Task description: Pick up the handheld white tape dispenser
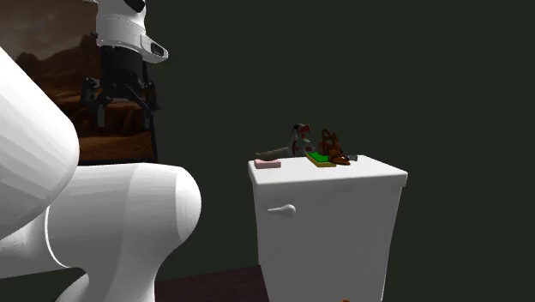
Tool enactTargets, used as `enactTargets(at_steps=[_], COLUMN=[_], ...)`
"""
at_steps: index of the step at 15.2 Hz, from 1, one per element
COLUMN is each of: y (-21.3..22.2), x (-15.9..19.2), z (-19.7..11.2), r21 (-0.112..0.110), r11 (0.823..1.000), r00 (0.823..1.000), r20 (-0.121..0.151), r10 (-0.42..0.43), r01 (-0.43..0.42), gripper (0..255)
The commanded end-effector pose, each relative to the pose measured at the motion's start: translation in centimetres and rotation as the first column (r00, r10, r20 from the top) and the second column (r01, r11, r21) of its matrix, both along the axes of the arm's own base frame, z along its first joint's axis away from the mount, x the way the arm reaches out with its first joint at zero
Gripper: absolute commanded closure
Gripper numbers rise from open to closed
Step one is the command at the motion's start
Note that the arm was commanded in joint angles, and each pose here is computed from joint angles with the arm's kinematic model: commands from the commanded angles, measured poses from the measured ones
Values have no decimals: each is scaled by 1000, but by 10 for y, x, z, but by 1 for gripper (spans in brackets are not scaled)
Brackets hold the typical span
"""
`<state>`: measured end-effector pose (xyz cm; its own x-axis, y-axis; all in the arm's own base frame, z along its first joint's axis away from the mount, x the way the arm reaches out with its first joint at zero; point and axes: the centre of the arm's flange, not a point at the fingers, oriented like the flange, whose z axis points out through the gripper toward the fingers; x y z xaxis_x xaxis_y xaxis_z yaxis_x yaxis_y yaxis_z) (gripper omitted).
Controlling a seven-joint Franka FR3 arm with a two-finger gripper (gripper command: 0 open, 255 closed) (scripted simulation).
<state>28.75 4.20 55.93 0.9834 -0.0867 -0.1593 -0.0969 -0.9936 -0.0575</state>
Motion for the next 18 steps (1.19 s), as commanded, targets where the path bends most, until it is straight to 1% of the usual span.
enactTargets(at_steps=[1, 9, 18], y=[0, -95, -199], x=[0, 28, 67], z=[0, -9, -14], r21=[0, -23, -51], r11=[1000, 998, 989], r00=[1000, 997, 985], r20=[0, 45, 93], r10=[0, 67, 142], r01=[0, -66, -138], gripper=[0, 0, 0])
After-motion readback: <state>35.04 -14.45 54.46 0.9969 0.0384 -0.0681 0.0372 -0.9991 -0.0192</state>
